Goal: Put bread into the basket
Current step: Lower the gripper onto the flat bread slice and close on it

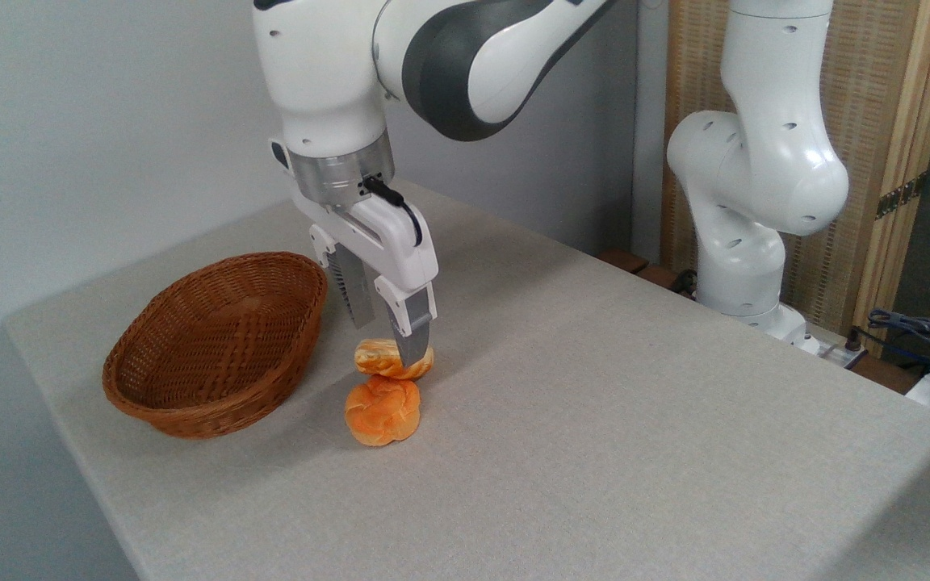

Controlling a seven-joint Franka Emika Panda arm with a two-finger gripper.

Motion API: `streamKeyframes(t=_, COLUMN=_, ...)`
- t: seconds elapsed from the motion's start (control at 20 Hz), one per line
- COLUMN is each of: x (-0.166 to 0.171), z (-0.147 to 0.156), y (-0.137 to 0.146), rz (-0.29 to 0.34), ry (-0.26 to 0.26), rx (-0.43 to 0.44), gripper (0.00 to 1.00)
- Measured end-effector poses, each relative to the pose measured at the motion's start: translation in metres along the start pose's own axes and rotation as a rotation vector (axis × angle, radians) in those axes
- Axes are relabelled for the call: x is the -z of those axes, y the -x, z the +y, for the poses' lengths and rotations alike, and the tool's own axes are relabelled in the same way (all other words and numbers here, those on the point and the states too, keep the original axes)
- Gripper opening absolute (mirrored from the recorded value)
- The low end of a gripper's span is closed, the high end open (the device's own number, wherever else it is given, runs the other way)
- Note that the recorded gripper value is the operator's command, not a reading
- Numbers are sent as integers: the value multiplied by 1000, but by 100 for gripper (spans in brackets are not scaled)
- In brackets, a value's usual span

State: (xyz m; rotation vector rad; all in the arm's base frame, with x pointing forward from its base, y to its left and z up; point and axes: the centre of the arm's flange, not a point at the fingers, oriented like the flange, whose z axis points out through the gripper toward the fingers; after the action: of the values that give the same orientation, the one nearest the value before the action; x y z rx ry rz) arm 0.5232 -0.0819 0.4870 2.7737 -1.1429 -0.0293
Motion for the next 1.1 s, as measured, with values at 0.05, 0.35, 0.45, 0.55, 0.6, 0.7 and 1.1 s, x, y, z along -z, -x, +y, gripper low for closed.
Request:
streamKeyframes(t=0.05, x=-3, z=0, y=-2, rz=1, ry=-2, rx=-1, gripper=100)
streamKeyframes(t=0.35, x=-27, z=0, y=-21, rz=0, ry=-13, rx=9, gripper=100)
streamKeyframes(t=0.45, x=-30, z=-2, y=-23, rz=6, ry=-18, rx=9, gripper=72)
streamKeyframes(t=0.55, x=-32, z=-2, y=-24, rz=6, ry=-19, rx=9, gripper=46)
streamKeyframes(t=0.6, x=-32, z=-2, y=-24, rz=6, ry=-19, rx=9, gripper=43)
streamKeyframes(t=0.7, x=-32, z=-3, y=-24, rz=7, ry=-20, rx=9, gripper=43)
streamKeyframes(t=1.1, x=-31, z=-3, y=-24, rz=8, ry=-20, rx=9, gripper=38)
